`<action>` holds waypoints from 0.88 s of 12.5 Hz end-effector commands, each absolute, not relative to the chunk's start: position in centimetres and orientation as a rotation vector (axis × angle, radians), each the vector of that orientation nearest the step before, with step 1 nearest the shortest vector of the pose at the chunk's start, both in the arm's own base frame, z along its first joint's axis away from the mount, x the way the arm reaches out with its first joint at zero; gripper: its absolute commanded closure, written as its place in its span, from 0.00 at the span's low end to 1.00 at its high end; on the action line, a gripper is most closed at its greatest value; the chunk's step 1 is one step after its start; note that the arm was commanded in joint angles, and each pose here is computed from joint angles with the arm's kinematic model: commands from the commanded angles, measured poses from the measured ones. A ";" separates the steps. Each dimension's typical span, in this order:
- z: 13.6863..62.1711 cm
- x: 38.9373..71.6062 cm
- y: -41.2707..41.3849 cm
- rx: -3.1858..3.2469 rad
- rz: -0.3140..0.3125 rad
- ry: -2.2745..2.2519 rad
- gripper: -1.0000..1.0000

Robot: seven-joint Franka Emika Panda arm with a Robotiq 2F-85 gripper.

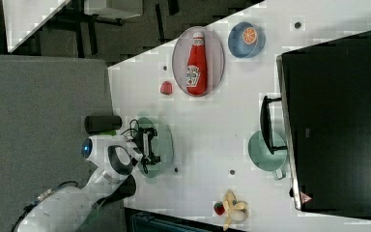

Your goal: Drag strainer left to right.

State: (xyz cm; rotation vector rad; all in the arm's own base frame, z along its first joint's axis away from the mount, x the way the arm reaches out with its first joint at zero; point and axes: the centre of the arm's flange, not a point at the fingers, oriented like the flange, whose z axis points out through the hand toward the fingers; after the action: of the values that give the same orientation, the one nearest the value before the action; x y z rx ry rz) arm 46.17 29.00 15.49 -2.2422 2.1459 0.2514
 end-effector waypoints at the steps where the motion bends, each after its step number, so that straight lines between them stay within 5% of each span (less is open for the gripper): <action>1: 14.9 45.6 27.9 -2.263 0.226 2.197 0.00; 11: 15.8 47.2 18.2 -2.248 0.104 2.262 0.00</action>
State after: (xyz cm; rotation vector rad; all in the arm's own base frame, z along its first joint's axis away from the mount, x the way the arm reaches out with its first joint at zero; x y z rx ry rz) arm 46.50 19.56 14.77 -2.2340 2.2992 0.1267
